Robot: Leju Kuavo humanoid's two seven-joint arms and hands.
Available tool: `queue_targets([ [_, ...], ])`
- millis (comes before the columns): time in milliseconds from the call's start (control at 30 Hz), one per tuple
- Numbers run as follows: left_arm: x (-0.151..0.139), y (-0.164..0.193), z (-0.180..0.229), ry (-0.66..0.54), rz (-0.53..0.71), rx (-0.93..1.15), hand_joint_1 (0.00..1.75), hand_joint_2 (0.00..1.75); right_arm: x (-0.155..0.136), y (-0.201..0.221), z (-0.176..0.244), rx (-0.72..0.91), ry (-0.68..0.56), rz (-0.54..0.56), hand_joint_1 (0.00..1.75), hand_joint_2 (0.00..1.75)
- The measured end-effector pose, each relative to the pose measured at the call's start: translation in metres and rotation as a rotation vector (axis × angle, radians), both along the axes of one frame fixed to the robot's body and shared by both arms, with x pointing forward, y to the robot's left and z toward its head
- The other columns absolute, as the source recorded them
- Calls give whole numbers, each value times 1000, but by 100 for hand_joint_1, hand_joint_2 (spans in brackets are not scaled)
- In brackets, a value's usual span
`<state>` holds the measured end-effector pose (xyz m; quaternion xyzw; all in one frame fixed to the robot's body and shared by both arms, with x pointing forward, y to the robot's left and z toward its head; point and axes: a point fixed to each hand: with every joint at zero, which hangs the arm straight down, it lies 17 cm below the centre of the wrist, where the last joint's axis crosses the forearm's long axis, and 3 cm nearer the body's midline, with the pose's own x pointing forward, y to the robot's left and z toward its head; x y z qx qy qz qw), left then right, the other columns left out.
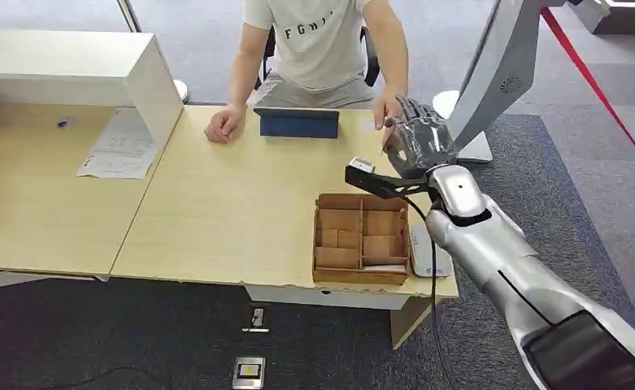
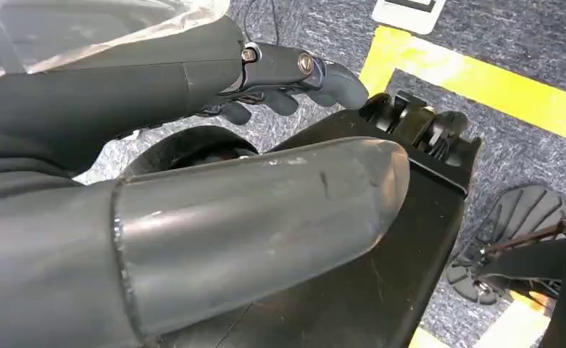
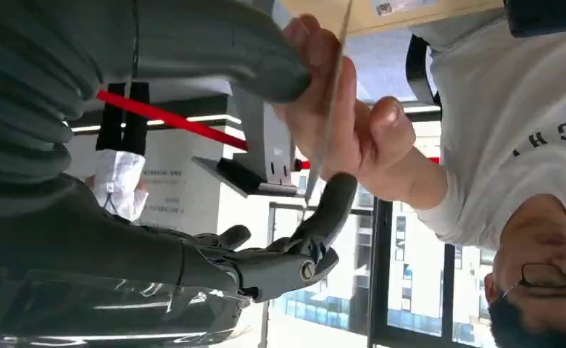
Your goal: Pass the card to the sensor for recognition and then transmit it.
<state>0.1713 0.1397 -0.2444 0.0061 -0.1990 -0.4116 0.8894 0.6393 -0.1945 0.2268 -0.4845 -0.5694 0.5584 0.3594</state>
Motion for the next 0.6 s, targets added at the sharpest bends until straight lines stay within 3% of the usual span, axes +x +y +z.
queue_targets([
  [600,0,-1,0,-2,4,-5,0,0,1,-16,-14,-45,24,-25,0,0],
])
